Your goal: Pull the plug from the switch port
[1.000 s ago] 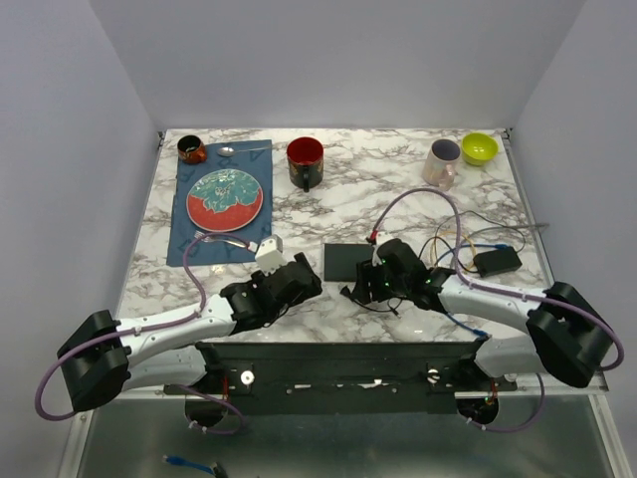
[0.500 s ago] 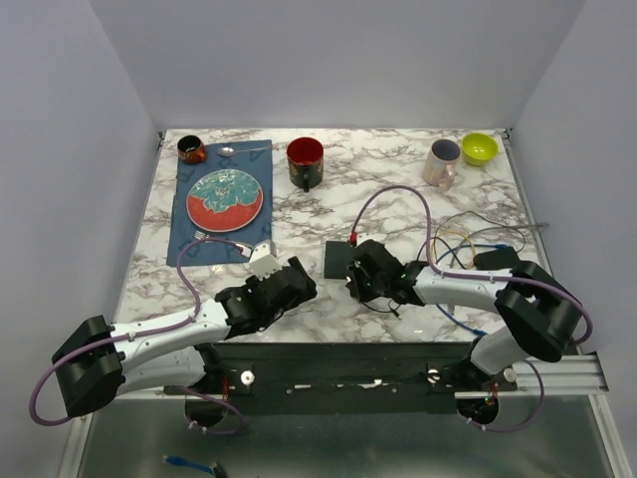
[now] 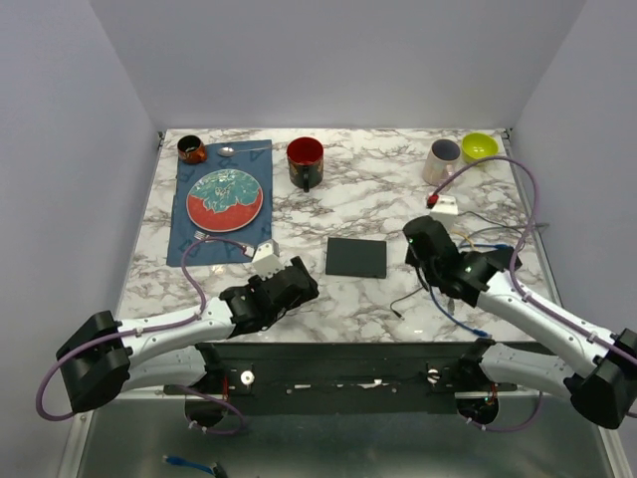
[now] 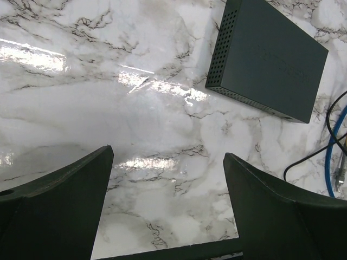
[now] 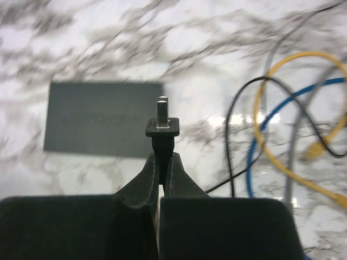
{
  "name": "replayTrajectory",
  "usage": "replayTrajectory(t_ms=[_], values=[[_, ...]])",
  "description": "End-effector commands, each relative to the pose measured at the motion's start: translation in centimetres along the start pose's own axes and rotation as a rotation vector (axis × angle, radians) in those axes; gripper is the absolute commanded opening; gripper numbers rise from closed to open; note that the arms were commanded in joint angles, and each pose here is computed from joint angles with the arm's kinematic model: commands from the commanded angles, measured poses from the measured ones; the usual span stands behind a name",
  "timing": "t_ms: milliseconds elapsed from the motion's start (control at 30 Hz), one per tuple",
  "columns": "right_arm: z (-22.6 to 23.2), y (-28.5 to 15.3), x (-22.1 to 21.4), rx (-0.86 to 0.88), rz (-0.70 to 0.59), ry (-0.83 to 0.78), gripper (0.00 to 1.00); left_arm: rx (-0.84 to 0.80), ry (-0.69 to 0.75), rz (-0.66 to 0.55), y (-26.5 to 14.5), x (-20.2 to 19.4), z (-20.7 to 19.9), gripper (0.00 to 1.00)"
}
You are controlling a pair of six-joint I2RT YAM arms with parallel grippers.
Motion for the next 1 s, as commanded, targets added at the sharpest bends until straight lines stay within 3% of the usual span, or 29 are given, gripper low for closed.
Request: replayTrajectory(t_ms=[0, 67, 167, 233, 267, 300, 333, 367, 433, 533, 667, 967], values=[[-8.9, 2.1, 1.6, -0.370, -0.011, 0.095, 0.01, -0.004, 0.005, -0.010, 0.4, 0.2, -0.6, 0.95], [-11.7, 4.3, 0.8, -0.465, 0.017, 0.146, 0.01, -0.008, 0.007, -0.005, 0.4, 0.2, -0.7, 0.95], [-17.0, 6.5, -1.0, -0.657, 0.099, 0.332, 0.01, -0.022, 0.011, 0.006, 0.2, 0.2, -1.2, 0.95], [-19.5, 6.9, -0.9, -0.757, 0.086, 0.462, 0.01, -0.029, 0.016, 0.006, 0.1, 0.3, -1.4, 0.95], [-19.9, 7.0, -0.7, -0.776, 0.082, 0.477, 0.10, -0.032, 0.021, 0.010, 0.0, 0.3, -1.5, 0.95], [-19.9, 7.2, 0.3, -0.762, 0.063, 0.495, 0.27, -0.037, 0.022, 0.006, -0.2, 0.5, -1.5, 0.95], [-19.7, 7.4, 1.0, -0.739, 0.061, 0.486, 0.61, -0.038, 0.022, 0.002, -0.3, 0.6, -1.5, 0.95], [-19.5, 7.4, 1.7, -0.722, 0.052, 0.487, 0.76, -0.032, 0.024, -0.007, -0.4, 0.7, -1.3, 0.95], [-19.1, 6.9, 3.6, -0.690, 0.010, 0.500, 0.93, -0.036, 0.020, -0.022, -0.6, 1.0, -1.0, 0.95], [-17.7, 5.1, 6.6, -0.568, -0.088, 0.549, 0.96, -0.045, 0.004, -0.047, -0.8, 1.3, -0.6, 0.95], [-12.7, 3.8, 9.6, -0.281, -0.178, 0.516, 1.00, -0.042, -0.011, -0.063, -0.5, 1.5, -0.6, 0.95], [0.9, 2.8, 5.9, 0.251, -0.053, 0.232, 0.93, 0.011, 0.066, -0.046, 0.1, 1.6, -1.4, 0.97]])
Point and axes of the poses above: each gripper's point midway between its finger pads, its own y axis out along the fingers, its own z axis along the line the jaws close on, x = y × z, the point moved 2 cm from there along -y, back along the fingers, and after that the axes turned 1 degree about y, right-handed, at the moved point
